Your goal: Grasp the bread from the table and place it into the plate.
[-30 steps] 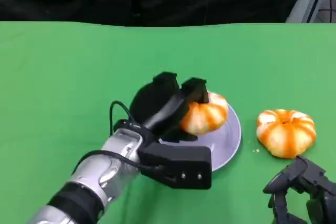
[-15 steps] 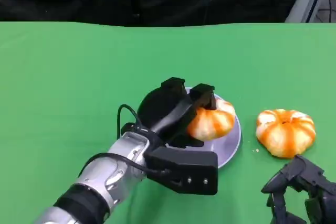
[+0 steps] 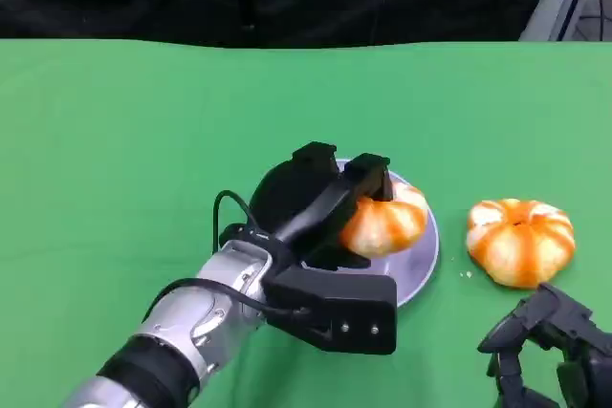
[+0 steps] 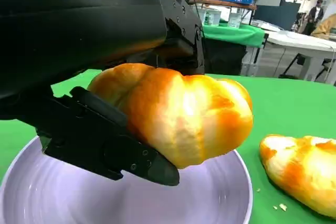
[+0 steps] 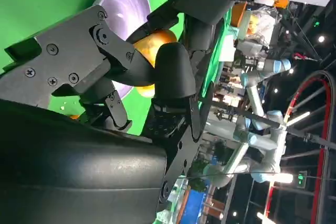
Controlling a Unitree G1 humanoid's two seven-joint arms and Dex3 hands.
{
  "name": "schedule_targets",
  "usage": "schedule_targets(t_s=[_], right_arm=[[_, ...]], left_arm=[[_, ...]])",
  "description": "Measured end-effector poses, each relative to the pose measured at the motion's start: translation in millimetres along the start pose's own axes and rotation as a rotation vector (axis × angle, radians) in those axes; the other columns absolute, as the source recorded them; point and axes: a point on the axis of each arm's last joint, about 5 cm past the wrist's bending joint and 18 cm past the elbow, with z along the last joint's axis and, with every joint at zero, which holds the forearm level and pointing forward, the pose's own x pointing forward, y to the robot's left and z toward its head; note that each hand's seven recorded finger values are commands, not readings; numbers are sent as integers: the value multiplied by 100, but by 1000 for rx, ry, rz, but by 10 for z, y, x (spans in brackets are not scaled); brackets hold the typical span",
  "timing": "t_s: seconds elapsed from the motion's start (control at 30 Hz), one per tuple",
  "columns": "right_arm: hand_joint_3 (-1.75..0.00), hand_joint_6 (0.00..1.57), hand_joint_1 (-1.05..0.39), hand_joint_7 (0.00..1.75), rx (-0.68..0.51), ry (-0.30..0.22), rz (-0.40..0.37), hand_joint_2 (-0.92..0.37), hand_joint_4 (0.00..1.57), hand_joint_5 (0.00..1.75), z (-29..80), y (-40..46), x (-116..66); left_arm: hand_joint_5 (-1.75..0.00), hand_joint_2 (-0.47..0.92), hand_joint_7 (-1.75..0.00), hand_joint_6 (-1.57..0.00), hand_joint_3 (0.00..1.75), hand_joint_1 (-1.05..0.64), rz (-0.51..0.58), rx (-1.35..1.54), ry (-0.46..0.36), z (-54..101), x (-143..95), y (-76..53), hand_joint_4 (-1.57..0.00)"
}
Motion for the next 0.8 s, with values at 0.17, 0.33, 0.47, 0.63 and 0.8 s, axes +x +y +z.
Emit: schedule_targets(t_s=[0.17,0.33,0.47,0.63,0.8], right_arm=[[-120,74,-11,151,0,0,0,-53,83,175,0,0,0],[-120,74,-11,151,0,0,0,-53,83,175,0,0,0],[-119,74,-10,151,0,1,0,-53,82,175,2,0,1],[-119,74,-9,151,-5,15,0,-54,82,175,20,1,2],[-119,73,-9,151,0,13,5,-54,81,175,21,12,4]], left_arm=[[-171,92,-148,-52,14,-6,0,0,0,0,0,0,-44],[-171,92,-148,-52,14,-6,0,0,0,0,0,0,-44],[-171,92,-148,-52,15,-8,-1,0,0,0,0,0,-44],[-171,92,-148,-52,15,-8,-6,0,0,-1,-1,0,-44],[-174,92,-151,-51,13,-8,-6,1,0,-2,-1,1,-42]])
